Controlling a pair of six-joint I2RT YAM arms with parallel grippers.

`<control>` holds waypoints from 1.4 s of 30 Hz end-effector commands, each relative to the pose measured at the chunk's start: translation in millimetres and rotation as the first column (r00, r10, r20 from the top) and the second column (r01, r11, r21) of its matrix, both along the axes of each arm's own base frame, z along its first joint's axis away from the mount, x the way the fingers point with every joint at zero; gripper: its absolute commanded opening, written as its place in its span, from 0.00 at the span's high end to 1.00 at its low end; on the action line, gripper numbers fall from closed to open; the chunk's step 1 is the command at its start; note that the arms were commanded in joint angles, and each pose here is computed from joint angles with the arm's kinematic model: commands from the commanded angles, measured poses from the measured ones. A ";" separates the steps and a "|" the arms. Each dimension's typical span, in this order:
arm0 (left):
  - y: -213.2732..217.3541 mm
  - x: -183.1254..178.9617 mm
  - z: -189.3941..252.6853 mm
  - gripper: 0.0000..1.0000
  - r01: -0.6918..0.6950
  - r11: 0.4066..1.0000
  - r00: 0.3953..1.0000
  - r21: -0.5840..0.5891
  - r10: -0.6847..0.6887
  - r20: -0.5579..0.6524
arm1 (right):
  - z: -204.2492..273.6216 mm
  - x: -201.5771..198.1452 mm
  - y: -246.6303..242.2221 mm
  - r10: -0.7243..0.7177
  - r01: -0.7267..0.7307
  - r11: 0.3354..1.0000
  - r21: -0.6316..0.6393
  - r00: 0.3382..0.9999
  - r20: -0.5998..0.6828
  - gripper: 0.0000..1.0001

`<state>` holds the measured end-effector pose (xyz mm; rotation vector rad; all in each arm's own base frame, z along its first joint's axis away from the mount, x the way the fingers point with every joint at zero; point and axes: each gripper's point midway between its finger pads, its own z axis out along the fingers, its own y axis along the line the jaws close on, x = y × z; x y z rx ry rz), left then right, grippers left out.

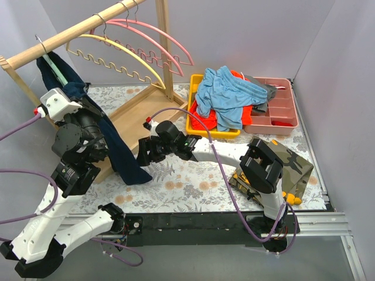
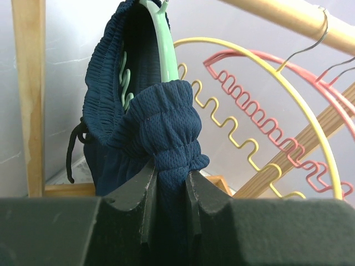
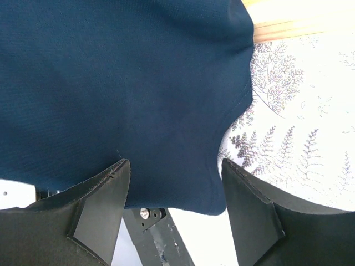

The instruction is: Place the shorts on the hanger

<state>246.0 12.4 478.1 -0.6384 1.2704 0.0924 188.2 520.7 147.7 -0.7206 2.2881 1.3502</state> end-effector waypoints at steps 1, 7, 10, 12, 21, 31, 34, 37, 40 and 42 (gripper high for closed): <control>7.1 -9.9 2.3 1.00 0.008 0.999 0.999 -0.049 -0.006 0.046 | 29.9 -4.3 -3.4 0.015 -0.018 0.999 0.046 0.998 0.060 0.26; 14.8 -18.4 -6.7 1.00 -0.007 0.997 0.999 -0.071 0.009 0.039 | 28.4 -6.9 -6.7 0.019 -0.021 0.999 0.034 0.998 0.064 0.26; 17.4 -21.0 -7.1 1.00 -0.012 0.998 0.999 -0.067 0.015 0.037 | 27.6 -10.1 -7.1 0.025 -0.026 0.999 0.027 0.998 0.066 0.26; 18.0 -22.1 -5.0 1.00 -0.010 0.998 0.999 -0.063 0.013 0.037 | 27.9 -9.9 -7.6 0.025 -0.027 0.999 0.021 0.997 0.075 0.26; 10.0 -23.0 -3.1 0.26 0.064 0.998 0.998 -0.028 -0.064 -0.014 | 38.6 -8.5 -10.9 0.020 -0.023 0.999 0.025 0.994 0.108 0.26; -21.6 -34.2 13.7 0.02 0.328 0.945 0.934 -0.011 -0.326 -0.146 | 56.7 -9.6 -33.2 -0.018 0.013 1.000 0.029 0.985 0.169 0.25; -44.7 -26.3 28.2 0.02 0.427 0.904 0.892 0.019 -0.418 -0.175 | 62.7 -5.9 -47.5 -0.064 0.060 0.998 0.027 0.976 0.206 0.24; -78.9 -14.9 40.3 0.02 0.551 0.834 0.824 0.033 -0.537 -0.179 | 63.3 1.8 -70.5 -0.147 0.148 0.989 0.014 0.956 0.253 0.23; -129.8 4.6 31.6 0.02 0.688 0.725 0.709 0.008 -0.670 -0.221 | 56.0 19.0 -105.1 -0.281 0.305 0.952 -0.026 0.905 0.318 0.20; -155.7 18.1 12.5 0.02 0.734 0.679 0.652 -0.030 -0.716 -0.248 | 49.6 27.2 -125.6 -0.343 0.383 0.922 -0.052 0.874 0.343 0.19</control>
